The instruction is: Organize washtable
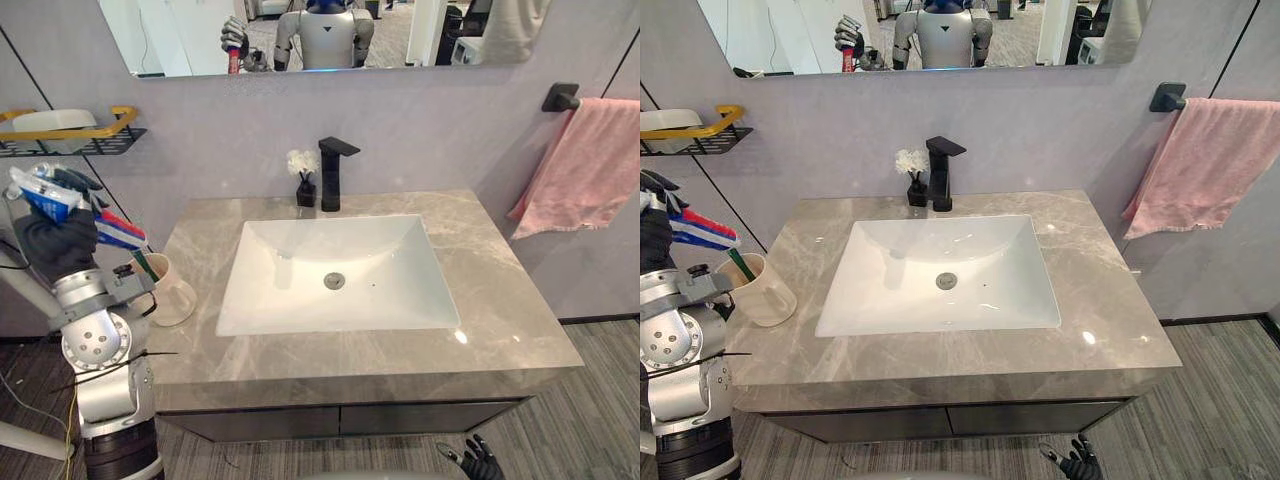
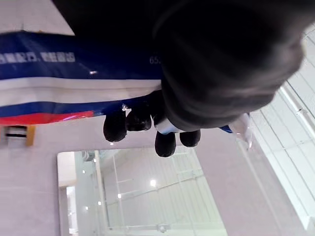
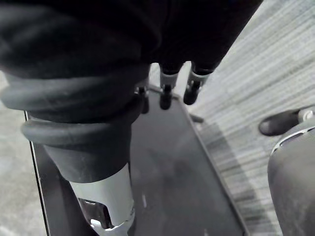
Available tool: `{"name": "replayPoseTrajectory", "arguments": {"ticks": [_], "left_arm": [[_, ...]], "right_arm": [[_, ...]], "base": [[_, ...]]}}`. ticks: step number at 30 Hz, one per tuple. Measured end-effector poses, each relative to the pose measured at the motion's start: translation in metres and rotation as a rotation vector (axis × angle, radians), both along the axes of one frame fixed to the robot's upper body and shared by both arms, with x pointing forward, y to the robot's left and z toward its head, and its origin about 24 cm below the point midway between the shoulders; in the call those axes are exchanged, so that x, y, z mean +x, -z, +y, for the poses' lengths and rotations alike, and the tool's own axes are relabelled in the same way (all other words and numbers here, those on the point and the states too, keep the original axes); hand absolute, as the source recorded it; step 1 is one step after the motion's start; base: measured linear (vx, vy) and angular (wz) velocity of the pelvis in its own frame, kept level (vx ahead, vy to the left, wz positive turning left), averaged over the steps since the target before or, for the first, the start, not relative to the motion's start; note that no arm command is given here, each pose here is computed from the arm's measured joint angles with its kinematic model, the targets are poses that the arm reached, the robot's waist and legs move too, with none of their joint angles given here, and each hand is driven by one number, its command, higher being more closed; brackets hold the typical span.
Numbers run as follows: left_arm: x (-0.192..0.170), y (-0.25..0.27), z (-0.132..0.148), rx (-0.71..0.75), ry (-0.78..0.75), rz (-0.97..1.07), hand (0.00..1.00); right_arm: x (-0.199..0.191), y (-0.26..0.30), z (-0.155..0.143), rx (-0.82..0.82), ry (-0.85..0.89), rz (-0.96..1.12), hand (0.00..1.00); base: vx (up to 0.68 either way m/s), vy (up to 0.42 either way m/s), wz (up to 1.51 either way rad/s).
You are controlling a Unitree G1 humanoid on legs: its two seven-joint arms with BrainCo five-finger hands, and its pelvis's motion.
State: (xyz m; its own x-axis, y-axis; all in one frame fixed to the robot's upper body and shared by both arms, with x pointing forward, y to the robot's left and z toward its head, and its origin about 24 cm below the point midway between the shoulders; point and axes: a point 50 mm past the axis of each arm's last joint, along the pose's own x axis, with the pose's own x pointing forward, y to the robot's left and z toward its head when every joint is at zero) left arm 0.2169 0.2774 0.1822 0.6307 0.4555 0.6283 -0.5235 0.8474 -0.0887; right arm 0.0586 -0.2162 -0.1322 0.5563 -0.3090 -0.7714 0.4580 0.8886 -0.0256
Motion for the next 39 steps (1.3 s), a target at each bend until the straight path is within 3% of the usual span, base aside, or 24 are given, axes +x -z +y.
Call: {"name": "replayPoseTrajectory", "arguments": {"ticks": [17, 18, 26, 39], "left_arm": [[0.009, 0.048, 0.006, -0.098, -0.015, 0.215, 1.0], [0.01, 0.051, 0.006, -0.106, -0.012, 0.229, 0.0], [0.015, 0.072, 0.012, -0.124, -0.01, 0.338, 0.0], [0.017, 0.069, 0.019, -0.121, -0.009, 0.339, 0.0]], "right_arm": [[-0.003, 0.004, 0.011, 0.005, -0.108, 0.041, 0.0], [-0.003, 0.004, 0.012, 0.006, -0.111, 0.042, 0.0], [-0.001, 0.005, 0.017, 0.014, -0.15, 0.046, 0.0], [-0.001, 0.005, 0.017, 0.014, -0.151, 0.047, 0.0]], "base": [[-0.02, -0.004, 0.02], [-0.04, -0.01, 0.03], [-0.01, -0.005, 0.02], [-0.02, -0.002, -0.01]]}}
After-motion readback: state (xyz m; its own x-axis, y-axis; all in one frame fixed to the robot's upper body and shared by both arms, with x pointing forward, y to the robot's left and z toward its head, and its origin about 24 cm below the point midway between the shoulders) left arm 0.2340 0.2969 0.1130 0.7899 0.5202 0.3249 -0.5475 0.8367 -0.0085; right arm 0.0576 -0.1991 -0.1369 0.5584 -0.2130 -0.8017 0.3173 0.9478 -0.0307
